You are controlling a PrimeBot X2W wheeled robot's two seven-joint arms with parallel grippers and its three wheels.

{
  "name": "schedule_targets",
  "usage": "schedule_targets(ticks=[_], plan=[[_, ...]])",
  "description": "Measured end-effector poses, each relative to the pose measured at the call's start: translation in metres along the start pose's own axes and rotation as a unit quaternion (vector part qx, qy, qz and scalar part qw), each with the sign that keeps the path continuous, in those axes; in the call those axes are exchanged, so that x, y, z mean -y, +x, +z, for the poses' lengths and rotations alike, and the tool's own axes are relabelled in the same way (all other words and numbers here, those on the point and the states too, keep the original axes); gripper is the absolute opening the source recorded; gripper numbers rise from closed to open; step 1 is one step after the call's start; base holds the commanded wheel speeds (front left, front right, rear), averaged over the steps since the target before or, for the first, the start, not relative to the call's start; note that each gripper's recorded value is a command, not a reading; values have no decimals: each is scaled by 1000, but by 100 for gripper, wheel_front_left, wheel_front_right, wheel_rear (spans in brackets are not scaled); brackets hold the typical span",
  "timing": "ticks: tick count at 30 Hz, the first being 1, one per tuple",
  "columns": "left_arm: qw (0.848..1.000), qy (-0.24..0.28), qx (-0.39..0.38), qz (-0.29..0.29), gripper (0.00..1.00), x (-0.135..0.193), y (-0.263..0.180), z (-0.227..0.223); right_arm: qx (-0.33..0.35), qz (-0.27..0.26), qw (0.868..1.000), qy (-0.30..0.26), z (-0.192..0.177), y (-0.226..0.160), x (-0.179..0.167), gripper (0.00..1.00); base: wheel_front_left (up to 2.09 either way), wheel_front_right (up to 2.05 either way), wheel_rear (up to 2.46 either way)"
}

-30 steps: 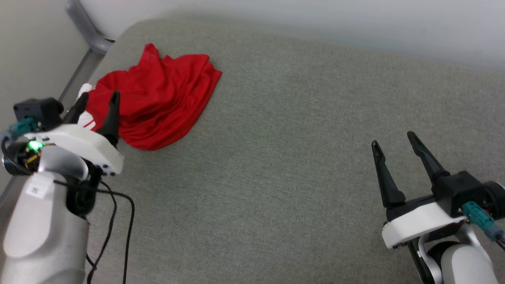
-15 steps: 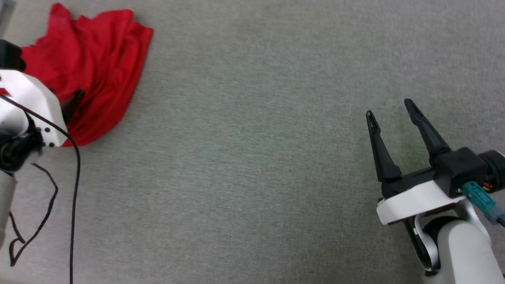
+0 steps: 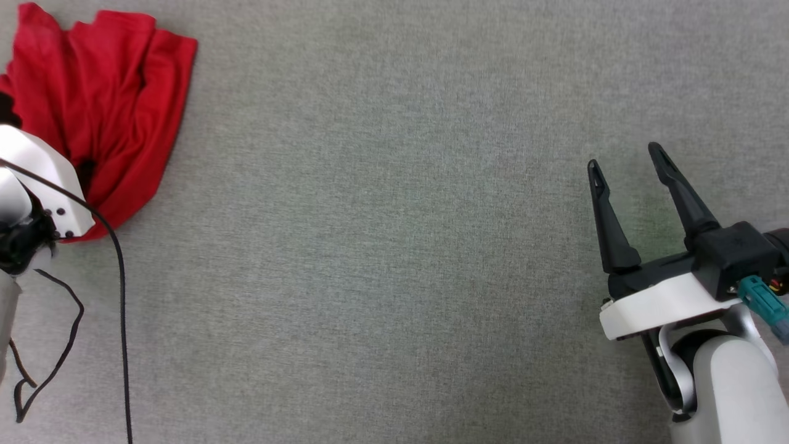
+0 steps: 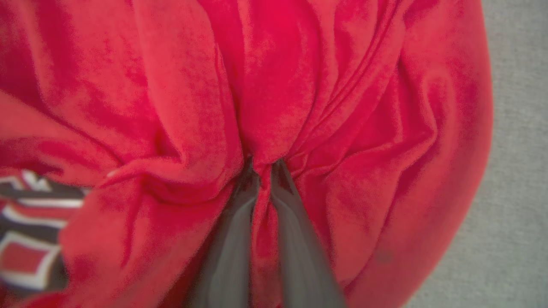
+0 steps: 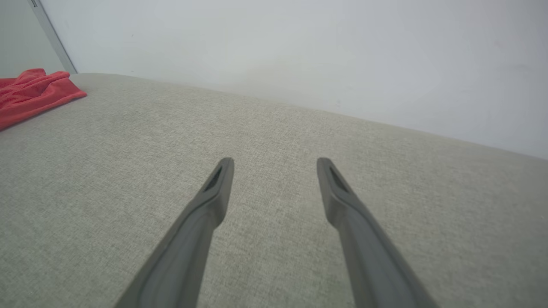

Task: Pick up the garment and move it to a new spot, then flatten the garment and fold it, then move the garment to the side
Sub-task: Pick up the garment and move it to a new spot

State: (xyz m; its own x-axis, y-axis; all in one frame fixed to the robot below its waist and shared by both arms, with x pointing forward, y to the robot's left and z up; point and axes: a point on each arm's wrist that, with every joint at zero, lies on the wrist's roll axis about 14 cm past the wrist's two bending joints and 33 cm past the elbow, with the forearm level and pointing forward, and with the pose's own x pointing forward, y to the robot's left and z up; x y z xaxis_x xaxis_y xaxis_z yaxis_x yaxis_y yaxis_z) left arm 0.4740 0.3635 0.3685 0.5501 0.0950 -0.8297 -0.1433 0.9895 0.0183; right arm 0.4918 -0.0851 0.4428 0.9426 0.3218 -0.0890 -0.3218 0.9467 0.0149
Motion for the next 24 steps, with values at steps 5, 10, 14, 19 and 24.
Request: schedule_targets(ticks=[5,10,14,19,24], plan=[[992,-8,125,14,0,-7,-24,34,20,0,1000,-11,21,-7,-2,100,0,0,0],[966,-18,258,8,0,-4,-64,74,40,-1,999,-10,42,-19,-6,100,0,0,0],[931,-20,364,9,0,-6,-106,102,58,-3,998,-7,59,-29,-7,100,0,0,0],[884,-24,466,5,0,1,-154,126,78,-11,997,-8,78,-46,-6,100,0,0,0],[855,-16,517,-21,0,25,-187,133,91,-21,996,-8,92,-65,-3,100,0,0,0]])
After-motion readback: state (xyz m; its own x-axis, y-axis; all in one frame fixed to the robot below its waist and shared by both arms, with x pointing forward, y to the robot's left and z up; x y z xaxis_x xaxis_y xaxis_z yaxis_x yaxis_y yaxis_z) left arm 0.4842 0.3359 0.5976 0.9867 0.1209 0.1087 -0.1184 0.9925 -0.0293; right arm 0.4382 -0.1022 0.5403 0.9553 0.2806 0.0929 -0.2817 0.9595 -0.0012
